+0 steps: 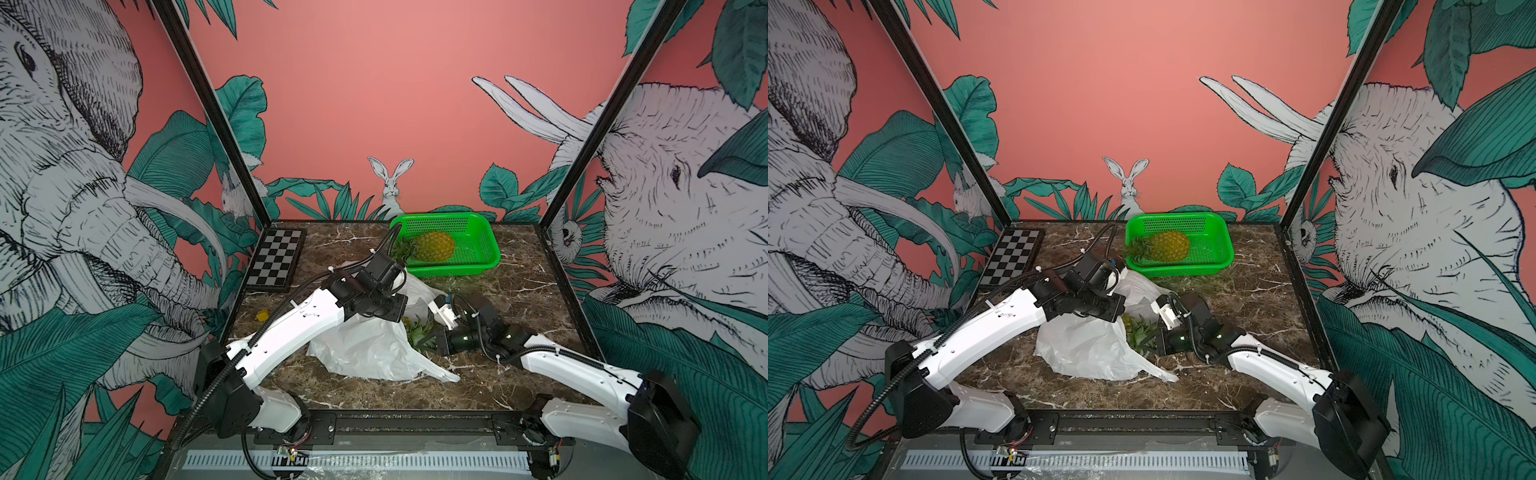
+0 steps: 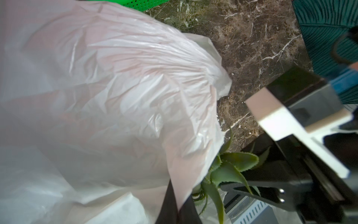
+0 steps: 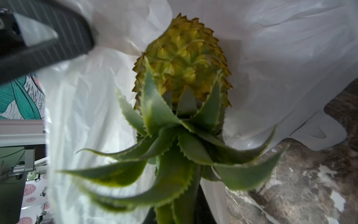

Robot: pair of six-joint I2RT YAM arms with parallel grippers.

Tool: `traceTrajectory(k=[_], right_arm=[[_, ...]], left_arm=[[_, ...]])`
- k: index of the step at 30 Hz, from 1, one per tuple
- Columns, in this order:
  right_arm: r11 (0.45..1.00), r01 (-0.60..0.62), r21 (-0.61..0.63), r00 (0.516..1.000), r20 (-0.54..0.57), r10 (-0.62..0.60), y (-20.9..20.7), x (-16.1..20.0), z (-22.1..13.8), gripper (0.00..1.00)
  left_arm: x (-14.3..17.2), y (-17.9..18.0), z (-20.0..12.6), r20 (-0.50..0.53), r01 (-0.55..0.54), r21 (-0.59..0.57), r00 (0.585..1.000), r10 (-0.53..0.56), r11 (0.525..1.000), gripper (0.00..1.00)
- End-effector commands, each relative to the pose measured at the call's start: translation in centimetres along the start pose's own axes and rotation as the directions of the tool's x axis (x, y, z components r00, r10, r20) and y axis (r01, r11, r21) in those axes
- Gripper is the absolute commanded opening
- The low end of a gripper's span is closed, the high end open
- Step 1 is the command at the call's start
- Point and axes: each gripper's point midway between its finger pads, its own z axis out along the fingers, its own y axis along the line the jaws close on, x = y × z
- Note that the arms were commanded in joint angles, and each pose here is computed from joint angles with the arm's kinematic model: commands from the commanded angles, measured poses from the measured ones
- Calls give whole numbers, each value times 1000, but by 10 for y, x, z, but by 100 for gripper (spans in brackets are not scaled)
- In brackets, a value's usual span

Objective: Place the pineapple into a plastic bag & tie a knot
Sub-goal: Place the pineapple in the plastic bag.

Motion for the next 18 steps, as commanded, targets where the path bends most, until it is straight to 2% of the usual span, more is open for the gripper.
traceTrajectory(k=[1,6,10,18], right_arm=[[916,359,-178,908,293,-299,67,-49,-24,0],[848,492,-196,853,303,-425,74,-38,-22,0],[774,597,-210,801,220,-557,73,-13,-4,0],[776,624,-93,778,173,-604,32,-10,44,0]], left_arm=[[-1,-1,-11,32,-35,18,999,34,999,0],[-2,-5,-10,30,-59,43,998,58,997,0],[-2,-6,-8,35,-78,46,996,76,996,0],[3,1,2,35,-8,35,999,7,999,0]])
